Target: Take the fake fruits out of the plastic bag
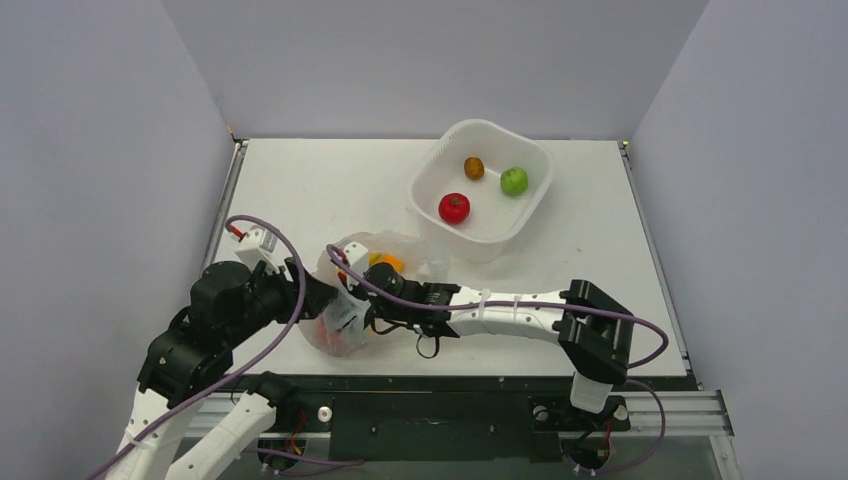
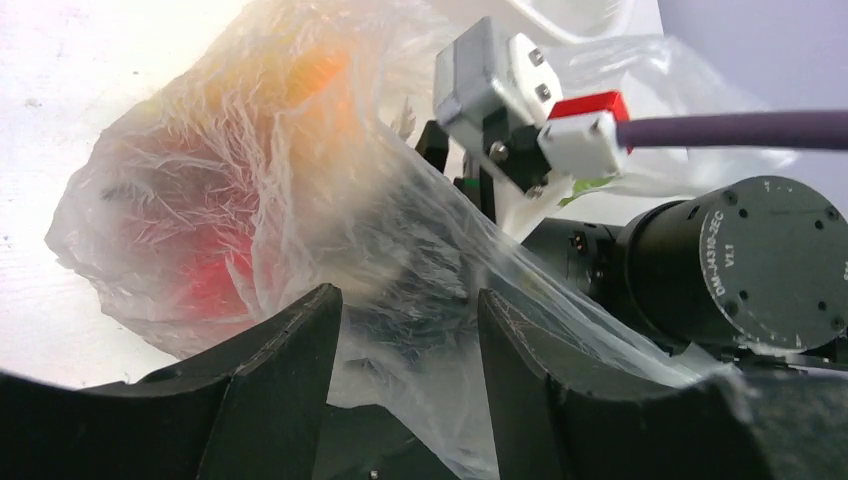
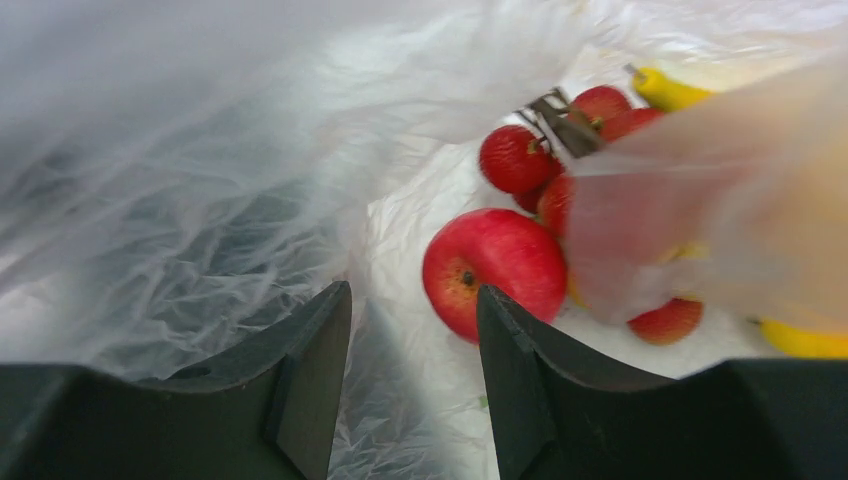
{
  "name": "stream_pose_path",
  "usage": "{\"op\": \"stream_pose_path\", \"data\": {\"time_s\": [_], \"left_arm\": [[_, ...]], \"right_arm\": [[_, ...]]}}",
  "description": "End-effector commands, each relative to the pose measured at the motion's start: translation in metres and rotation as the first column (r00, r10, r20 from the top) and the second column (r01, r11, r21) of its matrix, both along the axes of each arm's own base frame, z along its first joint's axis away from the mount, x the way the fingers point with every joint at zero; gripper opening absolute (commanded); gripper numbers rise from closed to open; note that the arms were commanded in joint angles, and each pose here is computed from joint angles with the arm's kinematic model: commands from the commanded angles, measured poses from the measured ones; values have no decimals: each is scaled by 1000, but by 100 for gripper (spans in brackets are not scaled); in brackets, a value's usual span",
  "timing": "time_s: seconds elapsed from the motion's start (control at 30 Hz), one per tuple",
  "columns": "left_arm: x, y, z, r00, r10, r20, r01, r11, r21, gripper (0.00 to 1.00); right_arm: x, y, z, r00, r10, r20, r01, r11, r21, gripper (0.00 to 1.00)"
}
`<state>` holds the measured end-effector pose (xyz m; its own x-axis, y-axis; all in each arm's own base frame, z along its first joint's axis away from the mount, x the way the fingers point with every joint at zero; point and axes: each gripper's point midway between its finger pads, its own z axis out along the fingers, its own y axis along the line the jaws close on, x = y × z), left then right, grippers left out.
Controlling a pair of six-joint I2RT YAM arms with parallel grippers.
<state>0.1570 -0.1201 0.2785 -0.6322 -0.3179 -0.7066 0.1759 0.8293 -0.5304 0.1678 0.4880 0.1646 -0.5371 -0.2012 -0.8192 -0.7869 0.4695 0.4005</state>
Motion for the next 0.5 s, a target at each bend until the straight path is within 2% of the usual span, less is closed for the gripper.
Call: {"op": "stream_pose_path", "data": {"time_s": [0.0, 0.2, 0.37, 0.47], "left_arm": [[0, -1, 14, 995, 3, 98, 3, 998, -63, 50], [-16, -11, 39, 972, -79, 222, 111, 985, -135, 50], [-34, -22, 71, 912, -175, 371, 251, 954, -166, 53], [-40, -30, 72, 877, -246, 414, 326, 936, -135, 53]], "right_arm": [[-5, 12, 8, 1000, 21, -4, -21, 1000, 22, 46], [14, 5, 14, 998, -47, -27, 48, 998, 36, 46], [18, 10, 24, 997, -57, -46, 60, 996, 68, 46], [17, 13, 30, 997, -51, -61, 57, 994, 93, 46]]}}
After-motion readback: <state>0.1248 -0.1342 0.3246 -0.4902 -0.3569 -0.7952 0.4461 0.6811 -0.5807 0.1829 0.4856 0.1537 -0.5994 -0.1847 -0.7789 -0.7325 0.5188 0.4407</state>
